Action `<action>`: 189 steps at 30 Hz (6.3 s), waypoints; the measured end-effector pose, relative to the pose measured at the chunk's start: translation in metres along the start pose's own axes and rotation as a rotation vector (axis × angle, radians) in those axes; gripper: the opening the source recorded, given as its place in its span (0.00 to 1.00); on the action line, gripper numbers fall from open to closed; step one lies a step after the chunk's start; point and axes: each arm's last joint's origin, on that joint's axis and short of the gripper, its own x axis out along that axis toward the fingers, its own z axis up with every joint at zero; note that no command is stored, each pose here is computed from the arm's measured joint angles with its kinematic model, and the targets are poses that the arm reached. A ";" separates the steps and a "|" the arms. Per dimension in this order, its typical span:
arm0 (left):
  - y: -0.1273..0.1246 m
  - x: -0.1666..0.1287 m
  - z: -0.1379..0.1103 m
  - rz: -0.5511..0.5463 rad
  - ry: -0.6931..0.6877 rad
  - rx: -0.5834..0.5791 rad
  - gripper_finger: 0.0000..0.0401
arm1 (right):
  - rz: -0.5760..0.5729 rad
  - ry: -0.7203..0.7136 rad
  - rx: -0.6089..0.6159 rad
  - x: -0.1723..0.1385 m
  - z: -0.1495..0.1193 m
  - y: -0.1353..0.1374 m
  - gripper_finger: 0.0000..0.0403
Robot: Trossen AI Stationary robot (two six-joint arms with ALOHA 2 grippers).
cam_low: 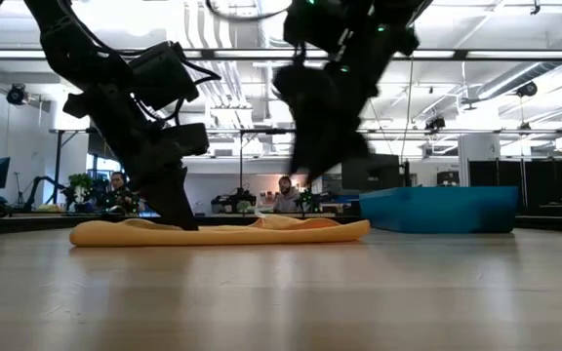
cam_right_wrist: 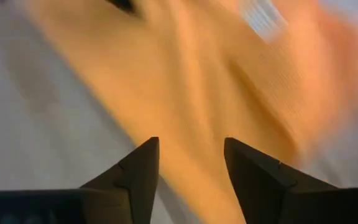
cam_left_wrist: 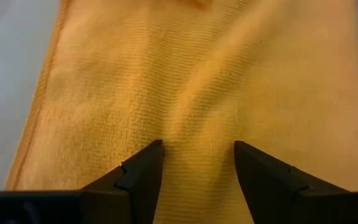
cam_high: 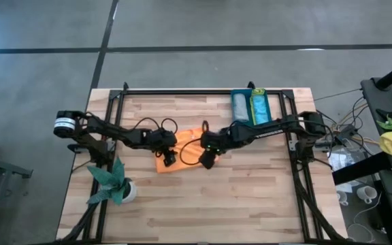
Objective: Roll microfiber towels into tight, uniform cylinder then place into a basket
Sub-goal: Roll the orange towel
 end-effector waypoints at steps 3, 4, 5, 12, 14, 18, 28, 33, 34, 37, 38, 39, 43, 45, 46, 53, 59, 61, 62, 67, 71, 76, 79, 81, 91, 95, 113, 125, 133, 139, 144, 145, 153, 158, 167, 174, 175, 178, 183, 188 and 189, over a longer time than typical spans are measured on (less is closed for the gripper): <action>-0.004 0.000 -0.001 -0.021 0.008 0.020 0.46 | 0.067 -0.048 -0.099 0.016 0.007 -0.003 0.43; -0.005 -0.001 -0.002 -0.025 0.014 0.025 0.46 | 0.060 -0.041 -0.089 0.022 0.007 -0.008 0.42; -0.006 -0.001 -0.003 -0.028 0.022 0.030 0.46 | 0.043 -0.018 -0.076 0.029 0.007 -0.014 0.41; -0.013 -0.002 -0.008 -0.043 0.038 0.060 0.46 | -0.044 0.023 0.042 0.055 0.019 -0.066 0.31; -0.015 -0.002 -0.009 -0.046 0.040 0.062 0.46 | -0.101 -0.017 0.087 0.050 0.029 -0.079 0.30; -0.016 -0.002 -0.009 -0.049 0.043 0.063 0.46 | -0.197 -0.075 0.178 0.027 0.048 -0.106 0.30; -0.015 -0.003 -0.011 -0.033 0.059 0.065 0.46 | 0.059 -0.012 0.218 0.013 0.060 -0.138 0.56; -0.014 -0.004 -0.011 -0.019 0.056 0.068 0.46 | 0.025 0.001 0.205 0.024 0.056 -0.135 0.68; -0.014 -0.004 -0.011 -0.018 0.056 0.068 0.46 | 0.013 0.021 0.224 0.031 0.053 -0.137 0.68; -0.014 -0.004 -0.011 -0.013 0.054 0.072 0.46 | -0.009 0.066 0.254 0.050 0.047 -0.141 0.65; -0.014 -0.004 -0.011 -0.011 0.053 0.072 0.46 | -0.006 0.063 0.261 0.053 0.049 -0.140 0.63; -0.014 -0.004 -0.011 -0.011 0.053 0.072 0.46 | -0.005 0.059 0.272 0.056 0.052 -0.139 0.61; -0.014 -0.004 -0.011 -0.009 0.052 0.072 0.46 | 0.026 0.076 0.315 0.063 0.060 -0.136 0.49; -0.014 -0.004 -0.011 -0.006 0.051 0.073 0.46 | 0.039 0.082 0.316 0.066 0.066 -0.131 0.41; -0.014 -0.004 -0.011 -0.006 0.050 0.073 0.46 | 0.037 0.091 0.313 0.068 0.067 -0.129 0.37; -0.013 -0.004 -0.011 -0.002 0.045 0.097 0.46 | -0.036 0.141 0.308 0.070 0.072 -0.124 0.07; -0.014 -0.005 -0.005 0.012 0.022 0.168 0.46 | -0.203 0.203 0.250 0.039 0.093 -0.120 0.03; -0.015 -0.004 0.002 0.024 -0.011 0.197 0.46 | -0.238 0.207 0.246 0.028 0.101 -0.121 0.02; -0.015 -0.004 0.005 0.029 -0.031 0.208 0.46 | -0.245 0.204 0.246 0.027 0.104 -0.121 0.02; -0.010 0.001 0.012 0.069 -0.079 0.177 0.46 | -0.241 0.221 0.266 0.040 0.113 -0.118 0.02; -0.008 0.001 0.013 0.096 -0.095 0.148 0.46 | -0.253 0.259 0.277 0.062 0.117 -0.117 0.03; -0.008 0.001 0.014 0.096 -0.100 0.147 0.46 | -0.244 0.209 0.347 0.075 0.132 -0.113 0.07; -0.008 0.000 0.015 0.094 -0.105 0.137 0.46 | -0.228 0.202 0.372 0.077 0.139 -0.111 0.14; -0.008 0.000 0.015 0.093 -0.107 0.122 0.46 | -0.214 0.199 0.390 0.078 0.141 -0.112 0.20; -0.008 0.000 0.015 0.092 -0.113 0.119 0.46 | -0.018 0.260 0.460 0.075 0.144 -0.104 0.43; -0.008 0.000 0.015 0.092 -0.113 0.119 0.46 | 0.006 0.231 0.334 0.069 0.151 -0.104 0.46; -0.007 0.000 0.013 0.109 -0.110 0.092 0.46 | -0.064 0.512 -0.362 0.024 0.133 -0.129 0.61; -0.006 0.001 0.009 0.113 -0.094 0.093 0.46 | 0.049 0.536 -0.582 0.050 0.115 -0.140 0.71; -0.006 0.001 0.008 0.112 -0.091 0.096 0.46 | -0.009 0.600 -0.325 0.046 0.110 -0.136 0.77; -0.006 0.001 0.008 0.113 -0.091 0.097 0.46 | -0.059 0.625 -0.312 0.046 0.104 -0.117 0.85; -0.004 -0.003 0.007 0.143 -0.078 0.100 0.46 | -0.078 0.528 -0.275 0.035 0.107 -0.109 0.86; -0.004 -0.004 0.006 0.147 -0.074 0.101 0.46 | -0.079 0.492 -0.268 0.031 0.108 -0.109 0.86; -0.002 -0.004 0.004 0.151 -0.081 0.094 0.46 | -0.137 0.302 -0.176 -0.010 0.075 -0.106 0.85; -0.003 -0.005 0.008 0.145 -0.110 0.090 0.46 | -0.130 0.301 -0.129 -0.010 0.035 -0.100 0.90; -0.004 -0.004 -0.008 0.041 0.039 0.202 0.46 | -0.107 0.275 -0.098 0.008 0.042 -0.097 0.93; -0.007 -0.015 -0.016 0.034 0.122 0.262 0.46 | -0.085 0.197 -0.145 0.002 0.065 -0.085 0.93; -0.007 -0.018 -0.015 0.029 0.115 0.263 0.46 | -0.090 0.195 -0.127 0.001 0.065 -0.086 0.93; -0.008 -0.032 -0.008 0.015 0.038 0.256 0.46 | -0.095 0.198 -0.076 0.001 0.065 -0.090 0.93; -0.007 -0.056 0.001 0.023 -0.066 0.251 0.46 | -0.098 0.221 -0.084 0.009 0.060 -0.090 0.93; -0.007 -0.074 0.011 0.033 -0.205 0.167 0.46 | -0.127 0.231 -0.149 0.017 0.046 -0.081 0.93; -0.008 -0.075 0.014 0.034 -0.234 0.139 0.46 | -0.138 0.211 -0.158 0.018 0.044 -0.079 0.93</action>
